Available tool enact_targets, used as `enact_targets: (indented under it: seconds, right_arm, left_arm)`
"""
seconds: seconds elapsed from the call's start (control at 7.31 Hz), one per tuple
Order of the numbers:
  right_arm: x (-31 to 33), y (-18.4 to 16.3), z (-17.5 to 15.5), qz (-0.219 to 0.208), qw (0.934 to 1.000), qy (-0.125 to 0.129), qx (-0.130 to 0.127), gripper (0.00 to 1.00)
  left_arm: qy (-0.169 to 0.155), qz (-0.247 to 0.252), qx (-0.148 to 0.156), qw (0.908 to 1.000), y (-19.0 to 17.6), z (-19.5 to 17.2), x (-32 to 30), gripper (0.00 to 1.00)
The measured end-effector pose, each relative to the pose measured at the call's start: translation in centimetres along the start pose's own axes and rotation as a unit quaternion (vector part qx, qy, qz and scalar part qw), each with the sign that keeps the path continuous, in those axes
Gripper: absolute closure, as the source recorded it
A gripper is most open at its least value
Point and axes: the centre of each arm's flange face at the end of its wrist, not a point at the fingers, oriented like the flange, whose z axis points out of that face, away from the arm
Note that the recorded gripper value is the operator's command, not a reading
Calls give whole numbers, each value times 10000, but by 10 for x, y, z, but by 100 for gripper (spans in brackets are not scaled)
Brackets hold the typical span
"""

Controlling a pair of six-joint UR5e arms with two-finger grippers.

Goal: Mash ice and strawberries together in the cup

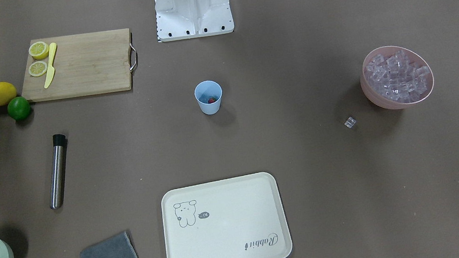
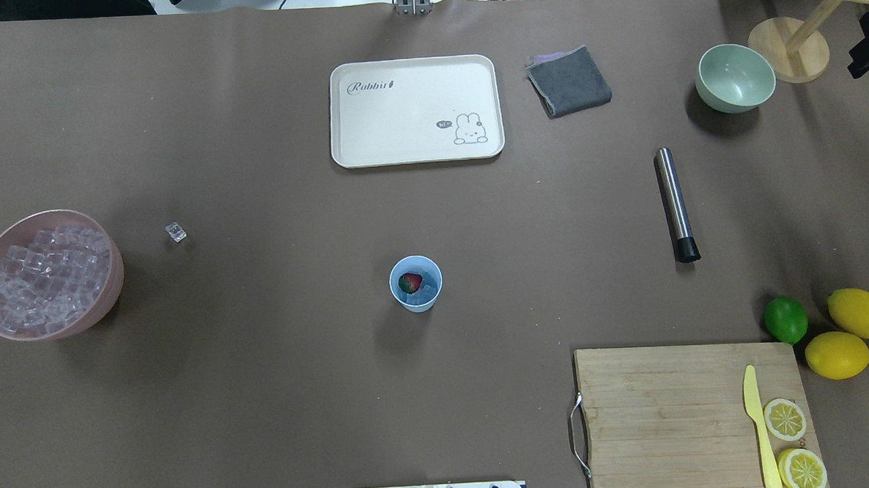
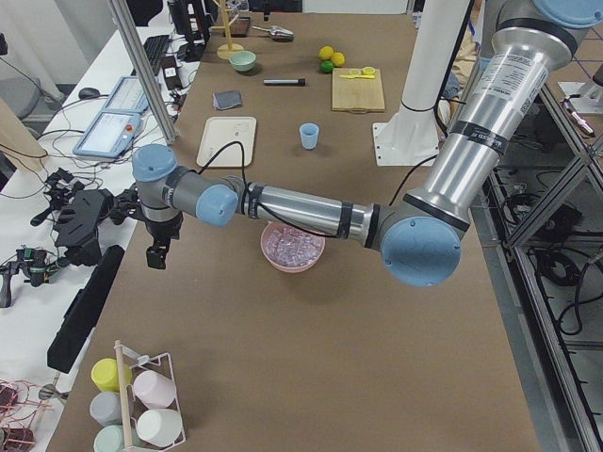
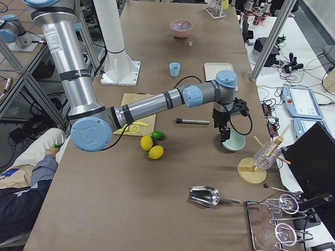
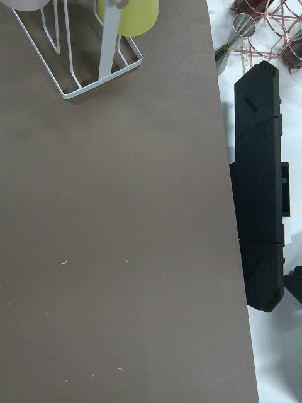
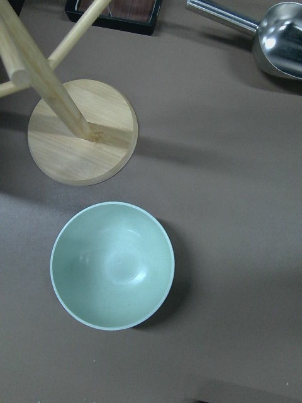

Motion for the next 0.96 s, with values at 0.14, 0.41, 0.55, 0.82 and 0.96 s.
enact_targets:
  seconds: [0.14, 0.41, 0.55, 0.82, 0.96]
  right_arm:
    - [1, 0, -2, 11, 10000, 0, 23, 0]
    - [1, 0, -4, 34, 10000, 5, 45, 0]
    - [0, 0, -5, 41, 10000, 12, 58, 0]
    - [-1, 0, -9, 31, 9999, 36, 94, 0]
    - [-2, 0, -10, 23, 9999, 40, 109, 0]
  left_arm:
    - [1, -23, -7, 10000, 0, 1, 1, 3]
    - [7, -119, -6, 9999, -1, 1, 3, 3]
    - [12, -132, 11, 9999, -1, 1, 4, 3]
    - [32, -72, 104, 9999, -4, -2, 7, 3]
    - [40, -41, 143, 9999, -6, -4, 9, 3]
